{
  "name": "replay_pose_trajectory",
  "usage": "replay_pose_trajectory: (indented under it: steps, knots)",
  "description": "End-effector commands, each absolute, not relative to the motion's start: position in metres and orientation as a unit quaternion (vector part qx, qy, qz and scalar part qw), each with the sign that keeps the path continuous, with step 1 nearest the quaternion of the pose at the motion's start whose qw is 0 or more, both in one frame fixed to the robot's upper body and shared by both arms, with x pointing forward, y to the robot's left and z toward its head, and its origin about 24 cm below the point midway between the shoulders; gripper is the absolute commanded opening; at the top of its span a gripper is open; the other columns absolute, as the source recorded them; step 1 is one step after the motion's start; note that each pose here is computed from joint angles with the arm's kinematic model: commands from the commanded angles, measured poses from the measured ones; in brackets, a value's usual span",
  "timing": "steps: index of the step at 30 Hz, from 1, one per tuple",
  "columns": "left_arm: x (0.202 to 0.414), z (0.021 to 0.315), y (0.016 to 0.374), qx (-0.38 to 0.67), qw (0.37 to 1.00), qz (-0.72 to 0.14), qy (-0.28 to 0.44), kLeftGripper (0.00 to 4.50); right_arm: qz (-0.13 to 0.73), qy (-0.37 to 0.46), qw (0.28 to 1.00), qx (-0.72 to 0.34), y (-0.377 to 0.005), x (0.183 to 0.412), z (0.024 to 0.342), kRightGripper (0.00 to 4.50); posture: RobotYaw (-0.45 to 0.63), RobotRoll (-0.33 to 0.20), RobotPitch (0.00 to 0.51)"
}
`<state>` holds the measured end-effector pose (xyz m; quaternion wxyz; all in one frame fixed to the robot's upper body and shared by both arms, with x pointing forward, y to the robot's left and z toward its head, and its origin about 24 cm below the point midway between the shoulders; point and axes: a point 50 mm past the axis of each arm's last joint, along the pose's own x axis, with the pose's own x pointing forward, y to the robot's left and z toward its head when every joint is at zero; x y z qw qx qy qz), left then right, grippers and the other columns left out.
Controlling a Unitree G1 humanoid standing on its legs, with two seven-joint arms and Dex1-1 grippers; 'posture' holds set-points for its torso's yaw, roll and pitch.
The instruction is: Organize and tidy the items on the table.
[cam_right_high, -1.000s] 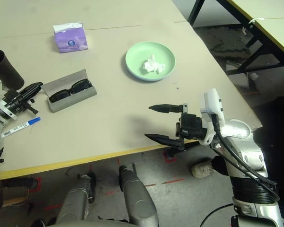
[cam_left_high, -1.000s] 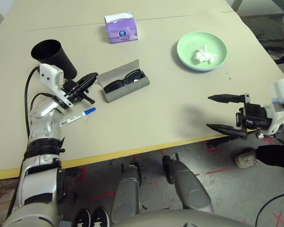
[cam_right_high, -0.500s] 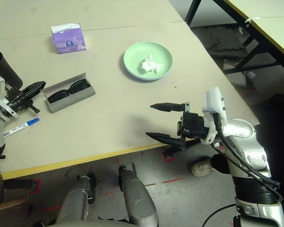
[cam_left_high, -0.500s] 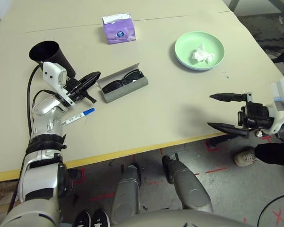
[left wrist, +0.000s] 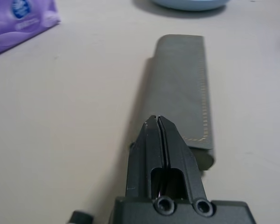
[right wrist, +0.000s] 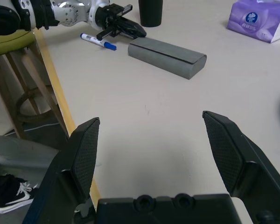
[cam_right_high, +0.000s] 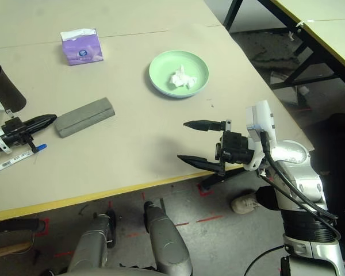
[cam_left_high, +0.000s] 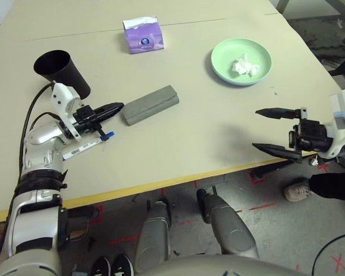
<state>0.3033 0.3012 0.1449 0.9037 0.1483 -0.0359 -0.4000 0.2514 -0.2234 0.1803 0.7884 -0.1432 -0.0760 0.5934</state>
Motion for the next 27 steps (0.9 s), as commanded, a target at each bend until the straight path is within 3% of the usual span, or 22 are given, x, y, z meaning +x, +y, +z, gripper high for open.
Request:
replay_pose_trajectory:
  steps: [1, 12, 19, 27]
  knots:
    - [0.296, 0.134, 0.297, 0.149, 0.888, -0.435, -0.004, 0.04, 0.596, -0.077, 0.786, -0.144, -0.222, 0.251, 0.179, 4.5, -0.3, 0.0, 0.265]
    - [0.282, 0.131, 0.293, 0.165, 0.844, -0.508, 0.043, 0.04, 0.601, -0.078, 0.783, -0.138, -0.22, 0.25, 0.177, 4.5, -0.3, 0.0, 0.267]
    - [0.283, 0.141, 0.299, 0.17, 0.848, -0.501, 0.032, 0.04, 0.602, -0.079, 0.782, -0.139, -0.218, 0.249, 0.177, 4.5, -0.3, 0.0, 0.263]
    - [0.272, 0.148, 0.303, 0.11, 0.838, -0.533, 0.034, 0.04, 0.605, -0.077, 0.781, -0.137, -0.219, 0.251, 0.174, 4.5, -0.29, 0.0, 0.261]
